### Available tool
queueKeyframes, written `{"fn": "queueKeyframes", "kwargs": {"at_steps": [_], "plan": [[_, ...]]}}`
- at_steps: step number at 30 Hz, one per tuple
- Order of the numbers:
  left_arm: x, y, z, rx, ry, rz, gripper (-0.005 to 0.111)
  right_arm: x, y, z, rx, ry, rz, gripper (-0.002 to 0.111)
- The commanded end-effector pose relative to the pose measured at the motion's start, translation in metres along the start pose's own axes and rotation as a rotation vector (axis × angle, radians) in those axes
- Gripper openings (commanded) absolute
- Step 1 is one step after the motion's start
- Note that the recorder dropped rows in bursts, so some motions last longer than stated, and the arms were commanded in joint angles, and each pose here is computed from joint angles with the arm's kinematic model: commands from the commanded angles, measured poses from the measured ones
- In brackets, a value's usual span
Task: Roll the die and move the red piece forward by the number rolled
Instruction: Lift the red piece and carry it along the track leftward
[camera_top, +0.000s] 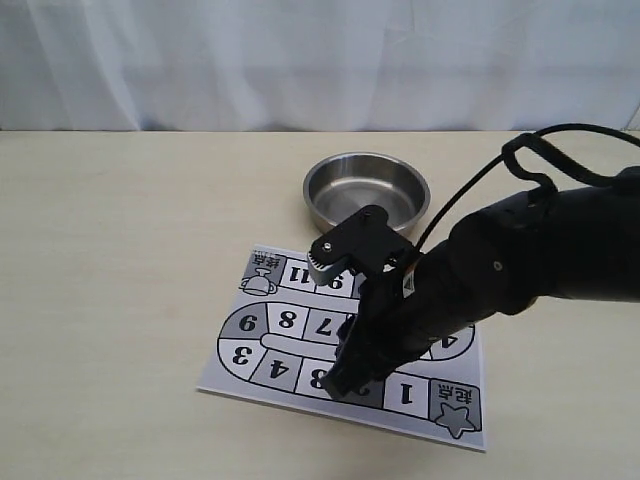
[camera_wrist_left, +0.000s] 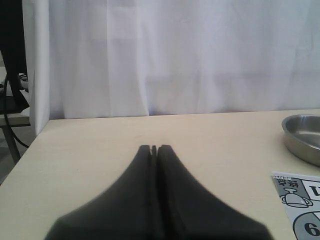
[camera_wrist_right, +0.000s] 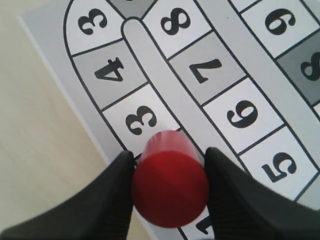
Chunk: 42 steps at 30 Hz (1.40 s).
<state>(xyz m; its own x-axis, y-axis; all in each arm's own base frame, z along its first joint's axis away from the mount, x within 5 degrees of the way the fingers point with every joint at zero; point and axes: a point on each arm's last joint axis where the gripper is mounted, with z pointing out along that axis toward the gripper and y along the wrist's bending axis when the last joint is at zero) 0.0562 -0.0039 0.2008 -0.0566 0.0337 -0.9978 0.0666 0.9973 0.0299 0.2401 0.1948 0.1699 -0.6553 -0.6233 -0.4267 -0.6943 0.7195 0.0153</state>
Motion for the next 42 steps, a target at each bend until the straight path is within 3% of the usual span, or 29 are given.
{"fn": "queueKeyframes", "kwargs": {"at_steps": [1,9,20,42], "plan": [[0.001,0.0,0.0,0.002,-0.003,-0.011,0.0,0.003,-0.001,0.015,-0.001,0.038,-0.009,0.004],[0.001,0.0,0.0,0.002,-0.003,-0.011,0.0,0.011,-0.001,0.034,-0.01,0.11,-0.003,0.004],[0.001,0.0,0.0,0.002,-0.003,-0.011,0.0,-0.005,-0.001,0.008,0.014,-0.049,-0.008,0.004],[0.001,0.0,0.0,0.002,-0.003,-0.011,0.0,-0.012,-0.001,0.017,-0.006,-0.078,0.055,0.004]]}}
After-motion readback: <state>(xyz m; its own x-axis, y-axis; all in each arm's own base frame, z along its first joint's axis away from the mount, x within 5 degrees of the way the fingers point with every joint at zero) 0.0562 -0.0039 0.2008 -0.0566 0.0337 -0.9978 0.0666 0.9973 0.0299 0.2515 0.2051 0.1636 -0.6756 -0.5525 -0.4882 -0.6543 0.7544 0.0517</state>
